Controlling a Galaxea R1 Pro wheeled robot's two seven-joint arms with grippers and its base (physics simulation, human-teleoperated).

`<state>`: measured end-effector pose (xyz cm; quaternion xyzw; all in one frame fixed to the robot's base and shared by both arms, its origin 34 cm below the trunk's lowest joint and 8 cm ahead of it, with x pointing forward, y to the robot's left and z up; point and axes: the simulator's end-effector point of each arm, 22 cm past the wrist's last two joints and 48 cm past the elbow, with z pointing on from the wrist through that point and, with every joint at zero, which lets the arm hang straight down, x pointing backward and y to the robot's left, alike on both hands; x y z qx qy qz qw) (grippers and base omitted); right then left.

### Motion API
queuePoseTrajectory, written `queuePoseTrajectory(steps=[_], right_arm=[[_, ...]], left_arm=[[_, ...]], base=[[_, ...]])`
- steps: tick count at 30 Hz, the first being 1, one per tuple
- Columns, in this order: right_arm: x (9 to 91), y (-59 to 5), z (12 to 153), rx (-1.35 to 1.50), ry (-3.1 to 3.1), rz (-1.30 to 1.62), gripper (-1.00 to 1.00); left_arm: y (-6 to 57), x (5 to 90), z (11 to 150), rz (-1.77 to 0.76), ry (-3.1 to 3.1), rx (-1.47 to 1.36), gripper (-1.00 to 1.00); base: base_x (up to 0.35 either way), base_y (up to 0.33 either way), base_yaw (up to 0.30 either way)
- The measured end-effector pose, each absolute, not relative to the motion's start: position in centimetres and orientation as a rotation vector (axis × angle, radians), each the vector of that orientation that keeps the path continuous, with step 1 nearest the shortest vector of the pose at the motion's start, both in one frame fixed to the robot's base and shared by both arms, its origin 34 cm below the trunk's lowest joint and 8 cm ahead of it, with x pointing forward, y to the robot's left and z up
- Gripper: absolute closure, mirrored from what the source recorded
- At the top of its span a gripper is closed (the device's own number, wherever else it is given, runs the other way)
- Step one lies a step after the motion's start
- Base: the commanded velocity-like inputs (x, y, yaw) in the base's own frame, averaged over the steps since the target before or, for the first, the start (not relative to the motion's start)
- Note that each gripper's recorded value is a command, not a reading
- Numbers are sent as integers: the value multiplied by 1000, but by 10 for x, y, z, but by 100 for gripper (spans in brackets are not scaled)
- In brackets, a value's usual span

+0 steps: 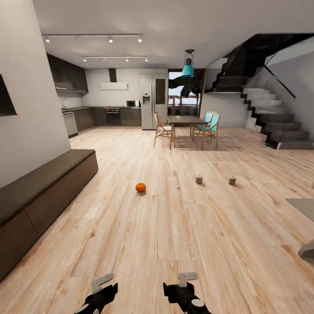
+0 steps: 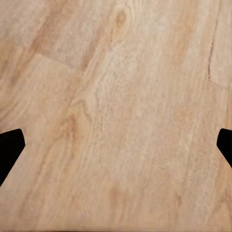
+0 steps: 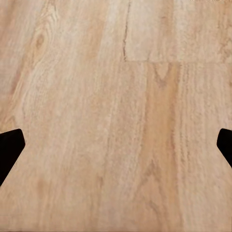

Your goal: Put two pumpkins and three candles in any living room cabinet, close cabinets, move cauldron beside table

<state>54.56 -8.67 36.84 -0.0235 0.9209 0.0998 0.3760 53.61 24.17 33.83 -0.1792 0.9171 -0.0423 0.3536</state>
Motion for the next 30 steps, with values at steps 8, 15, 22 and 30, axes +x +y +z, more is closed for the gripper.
queuePoseTrajectory(steps=[8, 15, 22, 30], right_arm=[[546, -87, 369, -61, 2355, 255, -100], [546, -87, 369, -61, 2356, 255, -100], [546, -87, 369, -61, 2356, 255, -100], [546, -87, 368, -61, 2356, 255, -100]], left_arm=[[243, 535, 338, -106, 2373, -465, -100], [243, 535, 338, -104, 2373, -465, -100], [243, 535, 338, -104, 2373, -466, -100], [243, 535, 338, -106, 2373, -465, -100]], base=[[95, -1, 291], [177, 0, 291], [170, 0, 291], [86, 0, 291]])
